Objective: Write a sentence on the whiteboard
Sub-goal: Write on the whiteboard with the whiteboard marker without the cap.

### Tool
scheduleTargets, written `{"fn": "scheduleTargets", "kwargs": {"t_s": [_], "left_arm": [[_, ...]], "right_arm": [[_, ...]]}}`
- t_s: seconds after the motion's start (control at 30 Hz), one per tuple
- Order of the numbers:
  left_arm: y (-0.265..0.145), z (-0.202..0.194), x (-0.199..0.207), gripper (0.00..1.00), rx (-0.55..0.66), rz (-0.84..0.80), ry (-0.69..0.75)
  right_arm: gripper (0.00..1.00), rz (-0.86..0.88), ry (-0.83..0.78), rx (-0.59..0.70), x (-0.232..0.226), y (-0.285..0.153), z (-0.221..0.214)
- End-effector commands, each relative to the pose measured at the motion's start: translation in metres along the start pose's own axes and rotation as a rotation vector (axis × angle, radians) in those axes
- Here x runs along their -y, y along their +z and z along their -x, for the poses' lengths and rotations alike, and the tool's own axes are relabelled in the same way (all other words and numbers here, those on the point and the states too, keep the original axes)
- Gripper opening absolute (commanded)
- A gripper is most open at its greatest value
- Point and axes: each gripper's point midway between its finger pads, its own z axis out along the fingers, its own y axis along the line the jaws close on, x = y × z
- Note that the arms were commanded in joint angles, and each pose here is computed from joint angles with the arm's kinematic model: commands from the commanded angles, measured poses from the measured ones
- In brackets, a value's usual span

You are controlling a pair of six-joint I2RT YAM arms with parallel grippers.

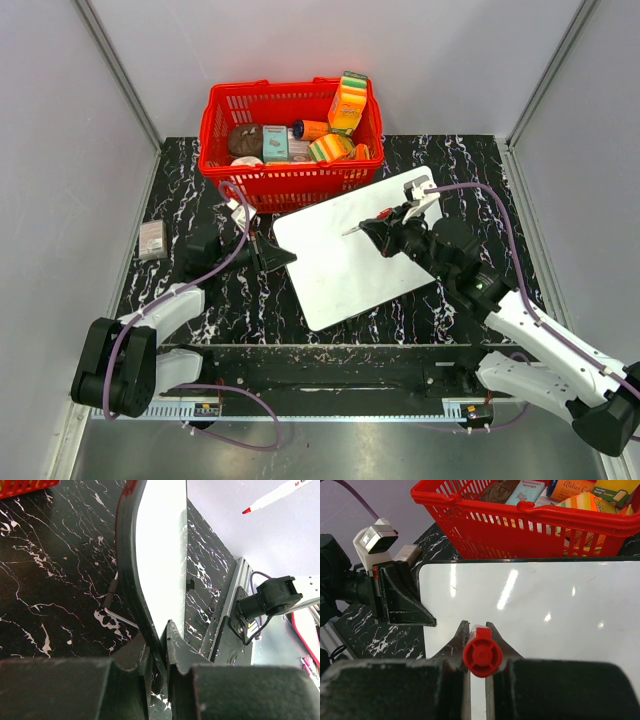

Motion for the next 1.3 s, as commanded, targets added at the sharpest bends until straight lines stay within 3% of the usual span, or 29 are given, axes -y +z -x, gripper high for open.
{"fn": "scheduleTargets", "kwargs": {"t_s": [0.0, 0.73, 1.27], "left_arm": [[0.001, -0.020, -0.020, 0.00, -0.050, 0.046, 0.134], [0.001, -0.021, -0.018, 0.00, -0.049, 0.036, 0.136], [0.001, -0.021, -0.018, 0.00, -0.048, 0.034, 0.134]], "right_arm": [[0.00, 0.034, -0.010, 0.089, -0.012, -0.003, 0.033], [0.00, 0.040, 0.026, 0.066, -0.018, 0.011, 0.040], [0.00, 0.058, 0.107, 0.077, 0.012, 0.000, 0.052]]}}
